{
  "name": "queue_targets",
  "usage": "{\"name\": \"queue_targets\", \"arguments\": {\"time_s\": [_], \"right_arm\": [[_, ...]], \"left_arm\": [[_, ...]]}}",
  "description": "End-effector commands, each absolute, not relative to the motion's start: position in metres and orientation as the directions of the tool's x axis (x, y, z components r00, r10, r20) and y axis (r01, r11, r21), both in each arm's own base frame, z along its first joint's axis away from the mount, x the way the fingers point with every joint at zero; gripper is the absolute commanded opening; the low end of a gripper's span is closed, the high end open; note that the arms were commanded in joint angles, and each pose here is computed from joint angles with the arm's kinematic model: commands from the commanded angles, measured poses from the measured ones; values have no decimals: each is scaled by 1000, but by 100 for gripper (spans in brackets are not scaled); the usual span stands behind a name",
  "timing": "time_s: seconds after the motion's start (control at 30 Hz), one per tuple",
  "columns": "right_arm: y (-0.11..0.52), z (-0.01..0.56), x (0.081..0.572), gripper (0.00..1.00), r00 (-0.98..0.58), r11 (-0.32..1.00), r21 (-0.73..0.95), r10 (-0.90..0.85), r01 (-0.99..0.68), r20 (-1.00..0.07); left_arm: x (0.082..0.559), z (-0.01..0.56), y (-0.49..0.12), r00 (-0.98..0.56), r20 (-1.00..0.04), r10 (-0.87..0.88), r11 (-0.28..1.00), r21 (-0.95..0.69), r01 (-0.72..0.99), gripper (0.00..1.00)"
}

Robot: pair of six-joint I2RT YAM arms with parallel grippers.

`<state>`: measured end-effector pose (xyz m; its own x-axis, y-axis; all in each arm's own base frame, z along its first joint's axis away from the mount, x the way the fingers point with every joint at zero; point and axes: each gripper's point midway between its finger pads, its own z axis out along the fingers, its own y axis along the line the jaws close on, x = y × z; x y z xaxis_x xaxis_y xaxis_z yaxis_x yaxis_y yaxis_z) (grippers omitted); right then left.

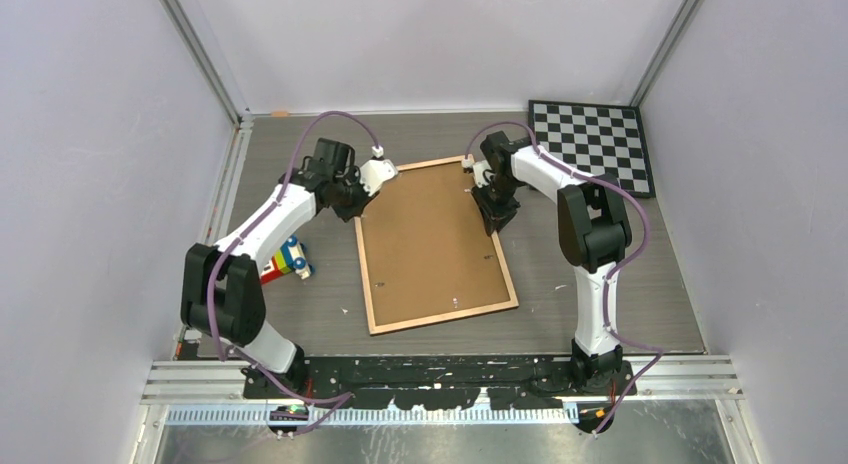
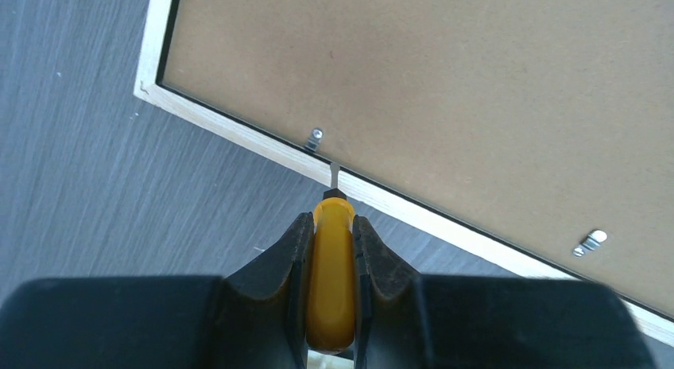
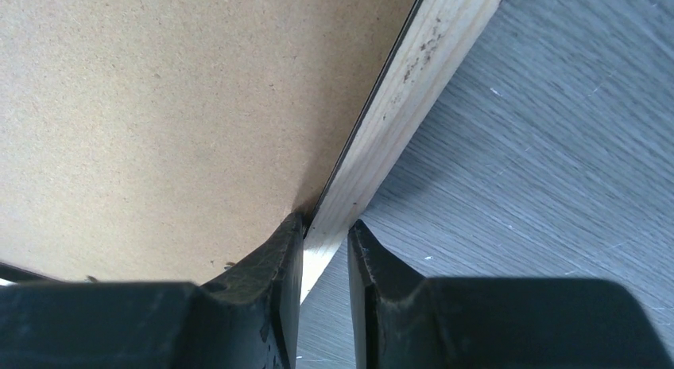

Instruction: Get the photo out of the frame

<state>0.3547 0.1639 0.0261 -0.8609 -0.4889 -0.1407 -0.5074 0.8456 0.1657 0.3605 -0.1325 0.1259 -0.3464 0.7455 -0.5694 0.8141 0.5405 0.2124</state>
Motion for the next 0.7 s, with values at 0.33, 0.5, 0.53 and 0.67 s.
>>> {"name": "queue_targets", "arguments": {"time_s": [0.33, 0.5, 0.53, 0.67], "right_arm": [[178, 34, 357, 0, -857, 835, 197, -489, -514, -166], [175, 32, 358, 1, -865, 846, 184, -475, -500, -163], [175, 32, 358, 1, -865, 847, 182, -474, -499, -162], [175, 31, 361, 0, -867, 851, 176, -469, -494, -168]], "left_arm": [[421, 128, -134, -257, -556, 790, 506, 355, 786, 0], [413, 124, -132, -241, -527, 815, 466, 348, 813, 0], [409, 123, -132, -233, -522, 821, 452, 343, 824, 0], [392, 124, -133, -217, -506, 835, 411, 310, 858, 0]]}}
